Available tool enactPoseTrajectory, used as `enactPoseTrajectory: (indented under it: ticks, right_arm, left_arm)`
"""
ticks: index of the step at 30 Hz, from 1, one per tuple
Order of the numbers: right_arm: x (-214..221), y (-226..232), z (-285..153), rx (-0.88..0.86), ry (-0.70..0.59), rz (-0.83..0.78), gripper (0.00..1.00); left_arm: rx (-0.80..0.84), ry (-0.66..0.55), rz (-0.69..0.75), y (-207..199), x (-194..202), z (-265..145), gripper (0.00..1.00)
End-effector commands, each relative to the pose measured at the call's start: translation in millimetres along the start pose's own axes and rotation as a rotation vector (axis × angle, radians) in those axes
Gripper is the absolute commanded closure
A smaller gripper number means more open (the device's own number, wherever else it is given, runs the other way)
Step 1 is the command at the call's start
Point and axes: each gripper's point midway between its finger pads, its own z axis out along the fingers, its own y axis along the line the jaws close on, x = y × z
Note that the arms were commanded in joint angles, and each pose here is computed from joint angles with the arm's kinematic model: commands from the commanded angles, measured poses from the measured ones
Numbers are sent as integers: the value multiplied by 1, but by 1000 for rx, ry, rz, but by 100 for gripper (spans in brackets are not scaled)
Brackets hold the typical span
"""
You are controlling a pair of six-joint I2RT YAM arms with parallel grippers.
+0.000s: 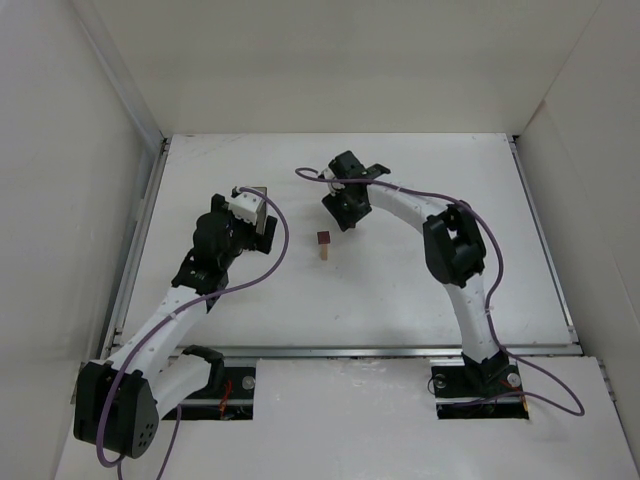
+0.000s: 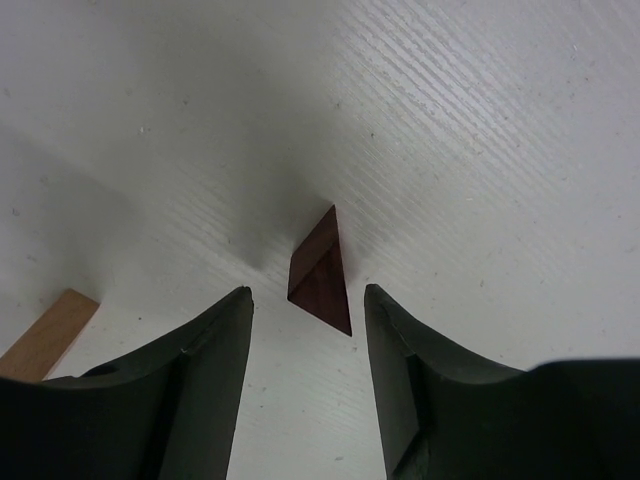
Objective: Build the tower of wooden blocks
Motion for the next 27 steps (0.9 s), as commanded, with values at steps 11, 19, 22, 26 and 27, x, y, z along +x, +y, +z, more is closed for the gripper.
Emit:
enactPoseTrajectory:
  ticks: [11,19,22,26,27]
  right_arm:
    - [-27,2,-5,4,-80,11,92]
    - [-54,1,-31,-20,-212,62,100]
    - [-62,-7,-47,-20,-264,113,100]
    - [-92,-22,-94,2,-439,190,100]
    - [-98,-28,-109,8,-489,204,100]
  left_arm:
    - [-1,-76,8,4,-29,0,0]
    - [40,-82,29,-2,-33,0,0]
    - [64,-76,40,-6,-31,-1,0]
    - [95,-116,72,-9,-49,-4,0]
    - [107,-139,75,-10,-61,-5,0]
